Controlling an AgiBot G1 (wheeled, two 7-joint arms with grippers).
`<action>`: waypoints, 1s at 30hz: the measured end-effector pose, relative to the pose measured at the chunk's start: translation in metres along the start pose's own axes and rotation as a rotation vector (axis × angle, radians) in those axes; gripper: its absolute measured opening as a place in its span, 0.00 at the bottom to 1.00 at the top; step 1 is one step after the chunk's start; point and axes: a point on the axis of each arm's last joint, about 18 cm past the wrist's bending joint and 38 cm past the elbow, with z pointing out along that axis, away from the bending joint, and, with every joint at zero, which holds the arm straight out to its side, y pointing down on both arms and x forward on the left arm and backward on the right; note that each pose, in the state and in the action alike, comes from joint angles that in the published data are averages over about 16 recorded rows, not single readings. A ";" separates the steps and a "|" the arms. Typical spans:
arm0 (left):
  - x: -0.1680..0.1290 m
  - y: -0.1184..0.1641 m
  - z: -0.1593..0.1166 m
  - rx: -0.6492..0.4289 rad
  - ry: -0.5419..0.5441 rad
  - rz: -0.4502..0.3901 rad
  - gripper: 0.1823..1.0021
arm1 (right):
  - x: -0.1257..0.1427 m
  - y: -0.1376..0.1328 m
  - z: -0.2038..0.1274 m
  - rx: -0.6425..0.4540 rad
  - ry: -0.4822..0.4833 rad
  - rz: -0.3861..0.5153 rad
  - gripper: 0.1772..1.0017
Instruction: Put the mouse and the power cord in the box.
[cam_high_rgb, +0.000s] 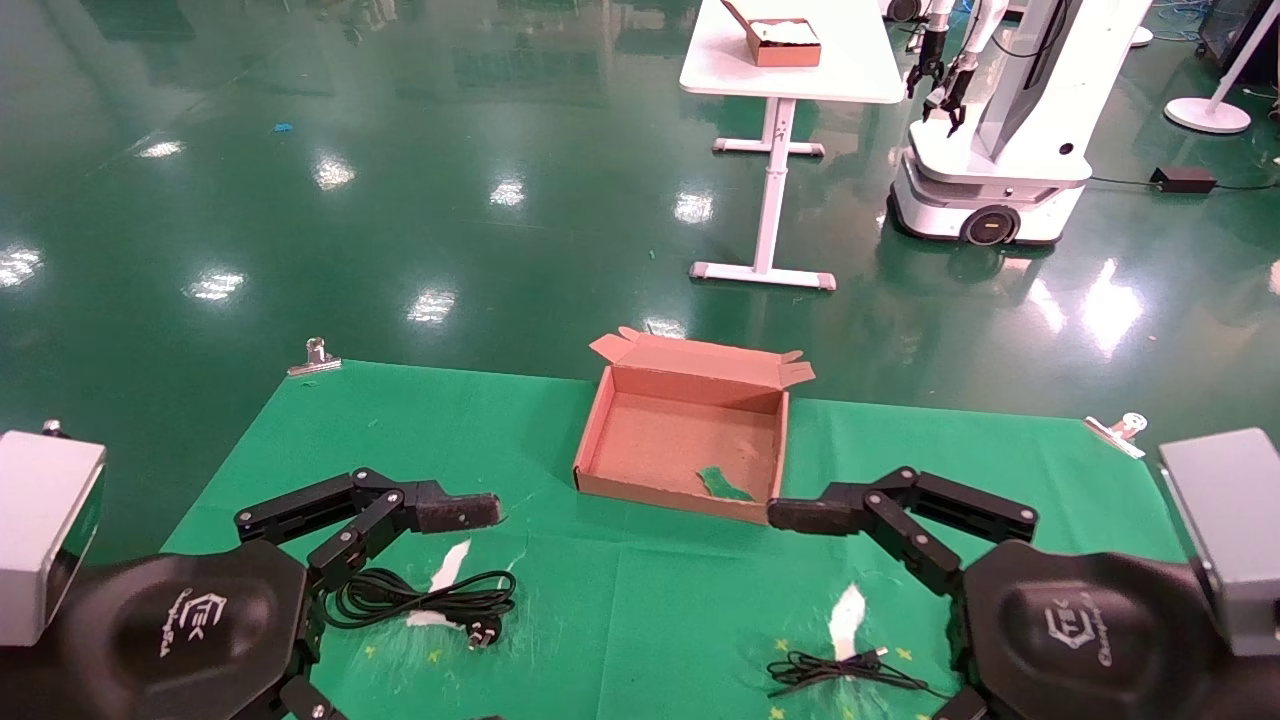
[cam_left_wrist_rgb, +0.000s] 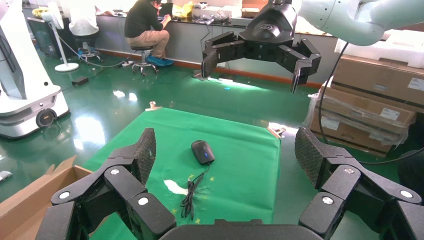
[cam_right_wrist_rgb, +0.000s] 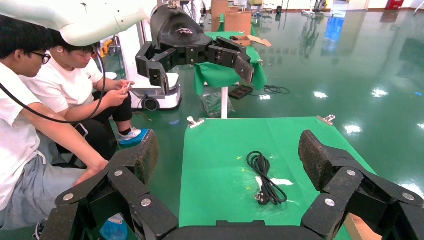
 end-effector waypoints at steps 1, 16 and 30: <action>0.000 0.000 0.000 0.000 0.000 0.000 1.00 | 0.000 0.000 0.000 0.000 0.000 0.000 1.00; 0.000 0.000 0.000 0.000 0.000 0.000 1.00 | 0.000 0.000 0.000 0.000 0.000 0.000 1.00; 0.000 0.000 0.000 0.000 0.000 -0.001 1.00 | 0.000 0.000 0.000 0.000 0.000 0.000 1.00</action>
